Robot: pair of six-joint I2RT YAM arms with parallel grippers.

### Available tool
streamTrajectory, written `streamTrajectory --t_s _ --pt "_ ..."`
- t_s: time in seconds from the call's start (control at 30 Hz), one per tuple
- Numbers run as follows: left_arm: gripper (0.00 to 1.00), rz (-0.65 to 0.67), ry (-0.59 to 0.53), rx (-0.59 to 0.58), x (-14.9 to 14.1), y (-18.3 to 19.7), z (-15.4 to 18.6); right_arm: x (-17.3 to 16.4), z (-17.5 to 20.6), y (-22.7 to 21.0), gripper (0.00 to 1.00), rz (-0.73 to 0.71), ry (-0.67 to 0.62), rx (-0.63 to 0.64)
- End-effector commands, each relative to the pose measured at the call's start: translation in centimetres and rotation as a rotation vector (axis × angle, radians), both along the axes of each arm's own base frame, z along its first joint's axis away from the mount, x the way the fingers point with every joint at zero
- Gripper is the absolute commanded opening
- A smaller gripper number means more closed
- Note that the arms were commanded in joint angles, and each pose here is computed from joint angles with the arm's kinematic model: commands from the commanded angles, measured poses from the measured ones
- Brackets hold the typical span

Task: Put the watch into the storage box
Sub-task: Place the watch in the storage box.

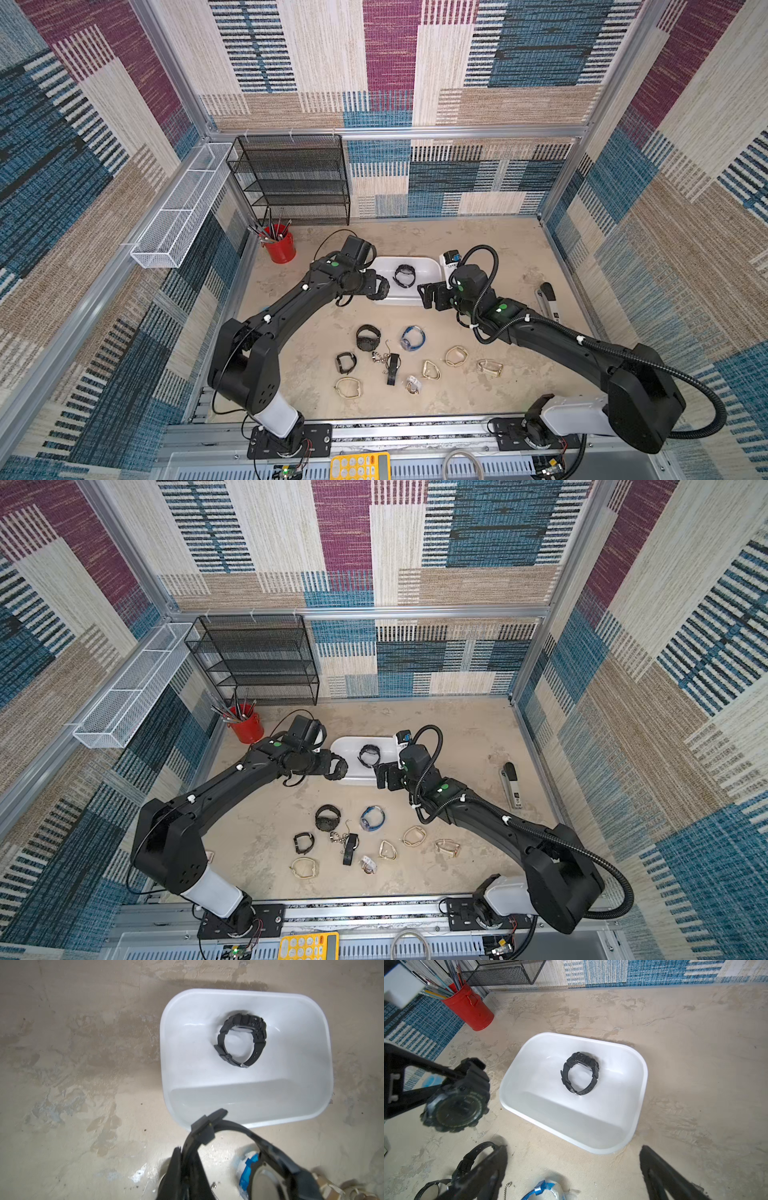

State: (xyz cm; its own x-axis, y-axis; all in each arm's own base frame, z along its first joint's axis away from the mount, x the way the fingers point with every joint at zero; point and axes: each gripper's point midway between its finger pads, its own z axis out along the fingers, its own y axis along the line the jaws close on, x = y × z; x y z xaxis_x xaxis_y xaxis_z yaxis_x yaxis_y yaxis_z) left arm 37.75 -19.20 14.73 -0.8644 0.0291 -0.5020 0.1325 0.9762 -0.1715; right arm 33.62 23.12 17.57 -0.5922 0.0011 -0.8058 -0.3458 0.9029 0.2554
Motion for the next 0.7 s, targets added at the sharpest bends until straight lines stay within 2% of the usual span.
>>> streamTrajectory --t_s 0.0,0.37,0.67 --pt "0.00 -0.007 -0.008 0.066 1.2 0.2 -0.3 0.2 1.1 -0.2 1.00 -0.022 -0.034 0.030" --pt "0.00 0.062 -0.017 0.174 5.4 -1.2 -2.5 0.2 1.3 -0.5 1.00 -0.033 -0.040 0.022" --pt "0.00 0.072 0.025 0.247 7.9 -2.0 -5.0 0.2 1.1 -0.8 1.00 -0.043 -0.040 0.004"
